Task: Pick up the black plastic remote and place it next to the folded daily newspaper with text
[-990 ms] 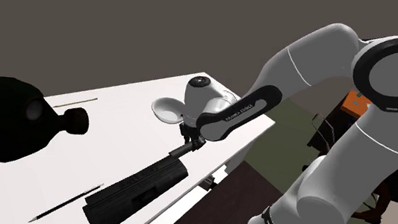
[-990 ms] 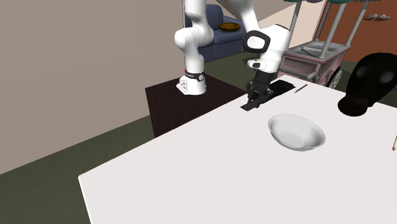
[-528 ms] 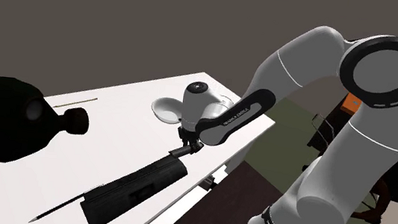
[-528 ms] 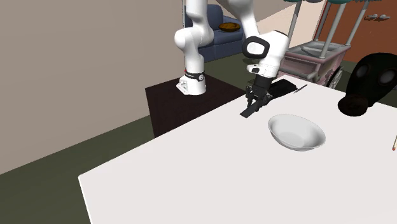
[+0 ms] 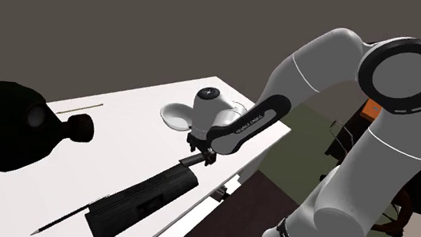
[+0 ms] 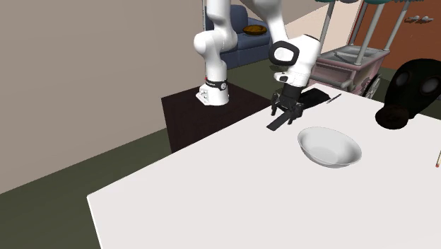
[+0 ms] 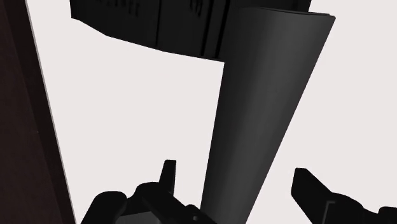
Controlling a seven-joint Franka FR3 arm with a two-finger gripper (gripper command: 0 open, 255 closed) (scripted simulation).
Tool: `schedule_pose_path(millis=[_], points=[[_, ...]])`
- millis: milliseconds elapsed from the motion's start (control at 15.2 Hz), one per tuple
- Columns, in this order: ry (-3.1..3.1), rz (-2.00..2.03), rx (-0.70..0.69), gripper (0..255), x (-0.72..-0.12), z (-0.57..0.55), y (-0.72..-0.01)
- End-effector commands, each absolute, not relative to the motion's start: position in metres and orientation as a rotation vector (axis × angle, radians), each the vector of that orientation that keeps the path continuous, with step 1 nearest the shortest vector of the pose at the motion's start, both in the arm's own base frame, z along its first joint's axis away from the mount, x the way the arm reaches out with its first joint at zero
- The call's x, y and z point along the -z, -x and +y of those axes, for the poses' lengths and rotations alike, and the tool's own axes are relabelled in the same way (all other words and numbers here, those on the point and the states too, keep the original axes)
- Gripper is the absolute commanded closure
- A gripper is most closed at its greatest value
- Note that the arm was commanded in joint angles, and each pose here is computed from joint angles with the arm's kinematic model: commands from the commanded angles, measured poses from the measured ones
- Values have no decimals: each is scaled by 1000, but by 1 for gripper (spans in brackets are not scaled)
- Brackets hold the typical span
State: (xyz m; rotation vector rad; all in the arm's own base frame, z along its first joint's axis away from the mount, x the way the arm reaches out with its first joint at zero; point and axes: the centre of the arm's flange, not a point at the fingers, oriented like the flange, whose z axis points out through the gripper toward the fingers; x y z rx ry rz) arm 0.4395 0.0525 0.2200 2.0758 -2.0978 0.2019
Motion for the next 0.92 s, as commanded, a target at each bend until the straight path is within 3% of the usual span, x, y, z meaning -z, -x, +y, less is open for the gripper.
schedule_pose_path(millis=[0, 330, 858], points=[[-2076, -2098, -202, 0, -220, 52, -439], [-2076, -2097, -201, 0, -269, 63, -441], [-2076, -2097, -201, 0, -269, 63, -441]])
